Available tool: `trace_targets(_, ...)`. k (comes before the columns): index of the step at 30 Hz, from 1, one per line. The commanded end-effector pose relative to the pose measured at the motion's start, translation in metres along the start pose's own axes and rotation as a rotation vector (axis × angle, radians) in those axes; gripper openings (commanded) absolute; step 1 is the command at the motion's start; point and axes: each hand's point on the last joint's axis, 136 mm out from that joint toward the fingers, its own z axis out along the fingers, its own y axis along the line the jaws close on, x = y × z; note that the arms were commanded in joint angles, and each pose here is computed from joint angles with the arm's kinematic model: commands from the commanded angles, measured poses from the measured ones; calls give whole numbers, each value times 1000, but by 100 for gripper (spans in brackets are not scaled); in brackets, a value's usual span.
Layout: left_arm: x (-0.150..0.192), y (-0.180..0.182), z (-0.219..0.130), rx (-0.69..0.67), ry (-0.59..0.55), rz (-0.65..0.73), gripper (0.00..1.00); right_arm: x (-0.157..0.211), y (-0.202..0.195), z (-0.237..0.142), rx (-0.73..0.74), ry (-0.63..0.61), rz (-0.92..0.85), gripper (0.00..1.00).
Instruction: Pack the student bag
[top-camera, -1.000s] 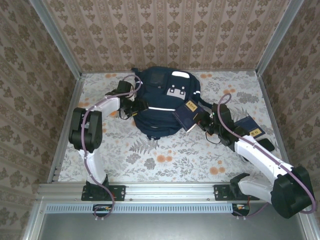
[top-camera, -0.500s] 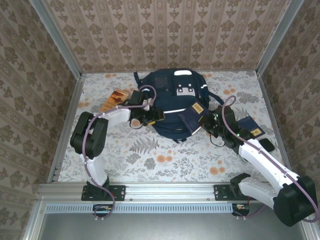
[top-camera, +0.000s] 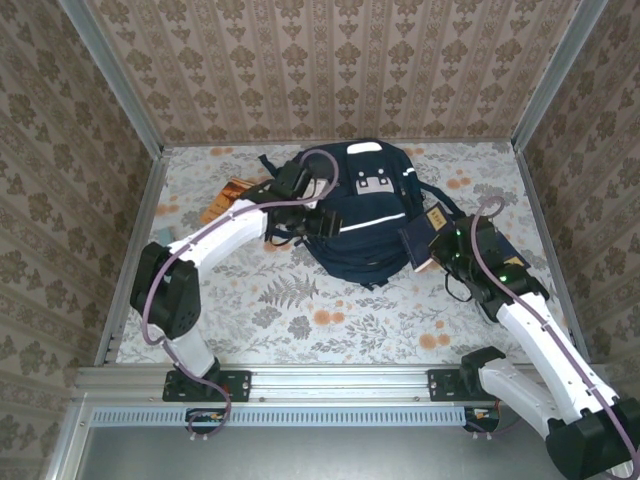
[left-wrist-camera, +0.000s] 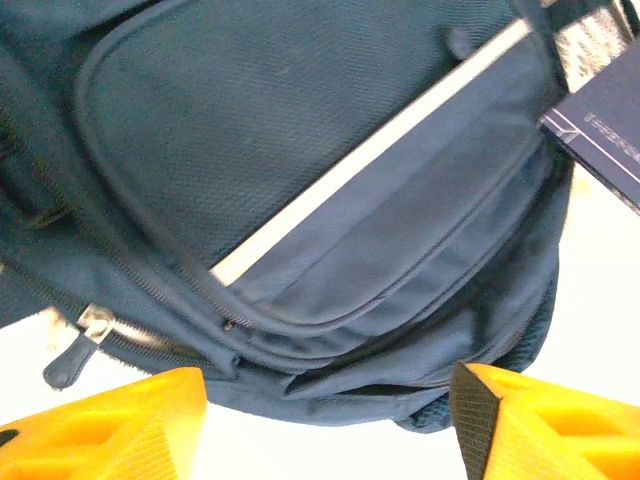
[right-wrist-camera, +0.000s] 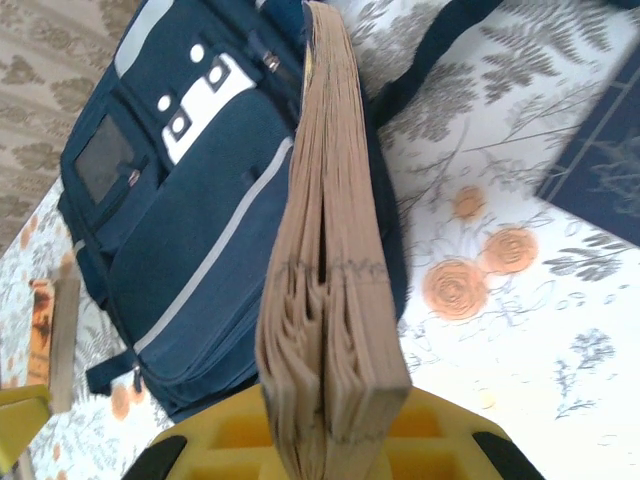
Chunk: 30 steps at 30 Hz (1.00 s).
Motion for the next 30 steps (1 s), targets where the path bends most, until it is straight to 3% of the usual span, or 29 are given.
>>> trace_targets(1, 11, -7, 14, -43, 117, 168, 65, -16, -13, -16, 64, -62, -3, 0)
trace_targets(11, 12, -32, 70, -181, 244, 537, 67, -20, -33, -30, 97, -89, 52, 0)
trace_targets(18, 17, -22, 103, -221, 365, 639, 68, -17, -38, -30, 95, -80, 69, 0)
trace_targets(25, 9, -7, 117, -305, 365, 733, 67, -13, -38, -25, 80, -62, 87, 0)
trace_targets(28, 5, -7, 118, -312, 354, 766, 63, -12, -37, -25, 76, -57, 87, 0)
trace_targets(30, 6, -12, 116, -281, 363, 788, 53, -13, -36, -26, 71, -57, 87, 0)
